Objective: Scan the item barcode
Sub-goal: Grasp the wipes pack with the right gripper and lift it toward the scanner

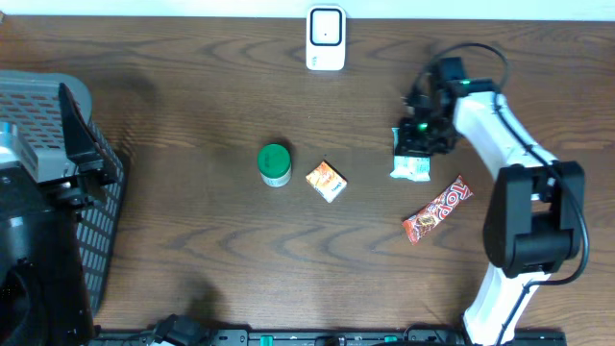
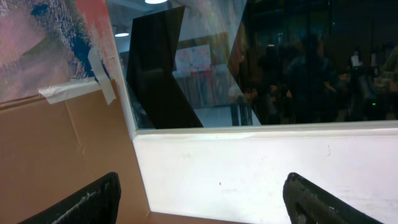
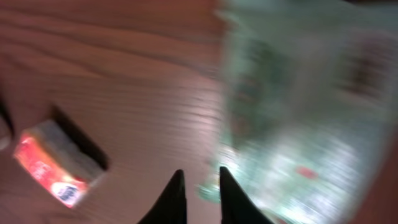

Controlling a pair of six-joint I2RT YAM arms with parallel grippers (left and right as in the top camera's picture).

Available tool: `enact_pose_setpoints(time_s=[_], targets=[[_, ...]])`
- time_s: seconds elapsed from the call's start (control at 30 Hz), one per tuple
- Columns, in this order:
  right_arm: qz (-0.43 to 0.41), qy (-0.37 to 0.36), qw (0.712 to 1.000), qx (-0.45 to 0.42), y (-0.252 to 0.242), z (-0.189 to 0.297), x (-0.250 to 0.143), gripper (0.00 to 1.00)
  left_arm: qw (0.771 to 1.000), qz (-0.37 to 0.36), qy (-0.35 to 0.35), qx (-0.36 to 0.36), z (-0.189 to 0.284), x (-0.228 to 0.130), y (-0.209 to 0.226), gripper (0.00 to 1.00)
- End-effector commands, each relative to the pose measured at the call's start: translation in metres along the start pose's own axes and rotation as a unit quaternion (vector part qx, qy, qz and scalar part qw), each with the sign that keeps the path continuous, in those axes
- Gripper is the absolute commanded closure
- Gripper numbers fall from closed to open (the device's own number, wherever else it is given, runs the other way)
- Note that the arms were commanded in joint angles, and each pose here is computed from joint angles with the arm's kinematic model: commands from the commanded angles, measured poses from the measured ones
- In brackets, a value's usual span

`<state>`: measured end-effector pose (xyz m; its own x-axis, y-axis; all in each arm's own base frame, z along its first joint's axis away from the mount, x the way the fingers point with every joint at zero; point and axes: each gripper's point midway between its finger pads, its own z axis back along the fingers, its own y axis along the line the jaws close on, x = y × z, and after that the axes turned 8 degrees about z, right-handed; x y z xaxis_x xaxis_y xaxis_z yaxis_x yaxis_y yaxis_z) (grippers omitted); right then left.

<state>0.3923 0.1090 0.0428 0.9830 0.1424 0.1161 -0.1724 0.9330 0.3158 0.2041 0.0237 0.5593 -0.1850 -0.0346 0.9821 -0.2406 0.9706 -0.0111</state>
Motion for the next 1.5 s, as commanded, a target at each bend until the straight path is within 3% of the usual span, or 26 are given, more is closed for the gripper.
enact_pose_setpoints(time_s=[0.0,0.13,0.37,0.67,0.9,1.07,1.13,1.23,1.3,1.4,1.47], targets=[[0.026,-0.031,0.999,-0.017,0.020,0.003,0.015,0.89,1.000,0.001,-0.005,0.005,0.003,0.003,0.004,0.16],[0.015,-0.025,0.995,-0.094,0.015,-0.015,0.014,0.99,1.000,0.001,-0.005,0.005,0.003,0.003,0.004,0.16],[0.008,0.037,0.992,-0.121,0.008,-0.024,-0.018,0.99,1.000,0.002,-0.006,0.005,0.003,0.004,0.004,0.16],[-0.007,0.066,0.987,-0.144,-0.006,-0.025,-0.036,0.99,1.000,0.003,-0.008,0.006,0.003,0.005,0.004,0.16],[-0.041,0.120,0.952,-0.280,-0.055,0.003,-0.067,0.99,1.000,0.004,-0.010,0.006,0.003,0.005,0.004,0.16],[-0.087,0.119,0.913,-0.380,-0.090,0.030,-0.076,0.99,1.000,0.004,-0.010,0.006,0.003,0.006,0.005,0.16],[-0.100,0.123,0.923,-0.351,-0.082,0.026,-0.078,0.99,1.000,0.005,-0.010,0.006,0.003,0.006,0.005,0.16],[-0.085,0.134,0.952,-0.261,-0.056,0.015,-0.078,0.77,1.000,0.005,-0.010,0.006,0.003,0.006,0.005,0.16],[-0.083,0.135,0.970,-0.184,-0.030,0.007,-0.077,0.78,1.000,0.005,-0.010,0.006,0.003,0.006,0.005,0.16],[-0.077,0.129,0.987,-0.065,0.012,-0.002,-0.070,0.91,1.000,0.005,-0.010,0.006,0.003,0.006,0.005,0.16],[-0.055,0.104,0.992,-0.052,0.019,-0.012,-0.058,0.85,1.000,0.005,-0.010,0.006,0.003,0.006,0.005,0.16]])
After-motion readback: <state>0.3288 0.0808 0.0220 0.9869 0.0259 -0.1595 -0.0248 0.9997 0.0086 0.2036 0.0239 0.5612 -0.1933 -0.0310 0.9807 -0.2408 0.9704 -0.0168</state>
